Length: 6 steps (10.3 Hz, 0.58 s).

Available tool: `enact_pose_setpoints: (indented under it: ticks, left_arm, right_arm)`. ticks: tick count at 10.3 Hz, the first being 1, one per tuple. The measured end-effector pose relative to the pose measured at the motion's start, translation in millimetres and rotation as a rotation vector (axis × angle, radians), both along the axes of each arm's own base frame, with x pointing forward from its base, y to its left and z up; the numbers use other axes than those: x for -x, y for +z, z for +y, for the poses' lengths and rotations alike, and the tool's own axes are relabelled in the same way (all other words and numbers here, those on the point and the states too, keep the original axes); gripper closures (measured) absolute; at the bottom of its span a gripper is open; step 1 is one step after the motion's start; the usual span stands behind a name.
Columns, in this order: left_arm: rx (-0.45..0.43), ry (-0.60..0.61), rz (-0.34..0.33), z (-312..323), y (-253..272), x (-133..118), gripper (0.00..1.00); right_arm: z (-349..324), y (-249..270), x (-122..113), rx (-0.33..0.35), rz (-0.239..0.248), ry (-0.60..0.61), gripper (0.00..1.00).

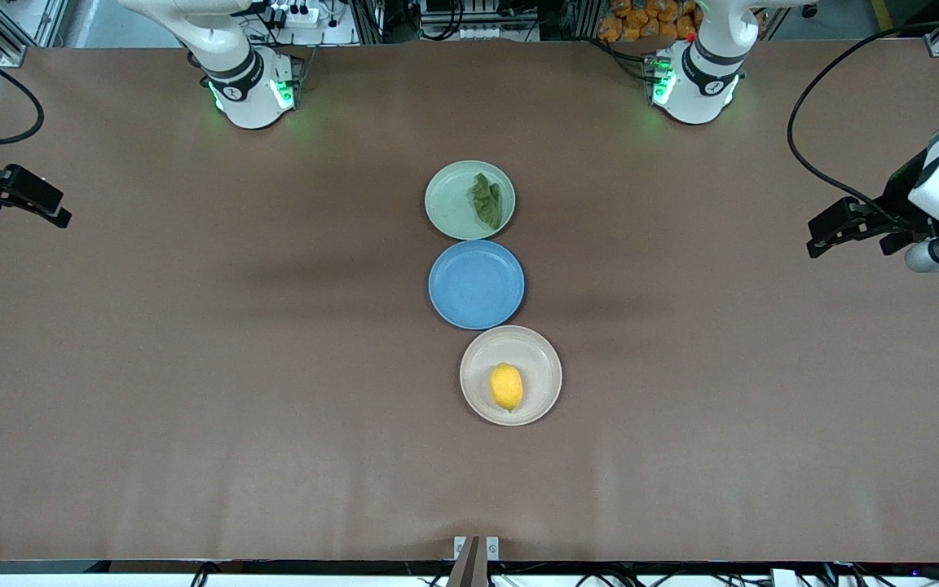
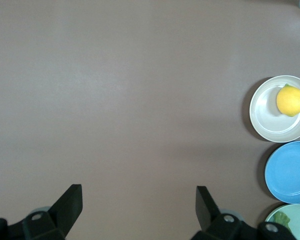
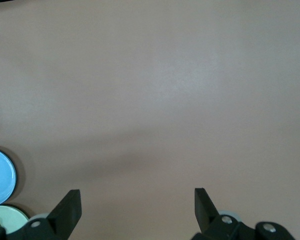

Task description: Place lemon and lettuce in plates

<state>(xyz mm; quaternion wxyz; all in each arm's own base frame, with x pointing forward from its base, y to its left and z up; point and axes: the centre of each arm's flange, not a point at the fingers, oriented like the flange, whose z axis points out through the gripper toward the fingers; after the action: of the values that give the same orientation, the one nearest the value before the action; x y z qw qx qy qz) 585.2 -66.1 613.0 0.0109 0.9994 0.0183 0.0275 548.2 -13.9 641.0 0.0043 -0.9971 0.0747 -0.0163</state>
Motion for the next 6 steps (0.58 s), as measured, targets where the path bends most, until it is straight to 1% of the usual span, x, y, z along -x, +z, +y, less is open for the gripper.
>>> enact_pose_setpoints:
  ticks: [6]
  left_arm:
    - [0.001,-0.005,0.005,-3.2,-3.1,-1.2,0.00]
  right_arm:
    - [1.7,1.4,0.1,0.000,-0.002,0.004,0.00]
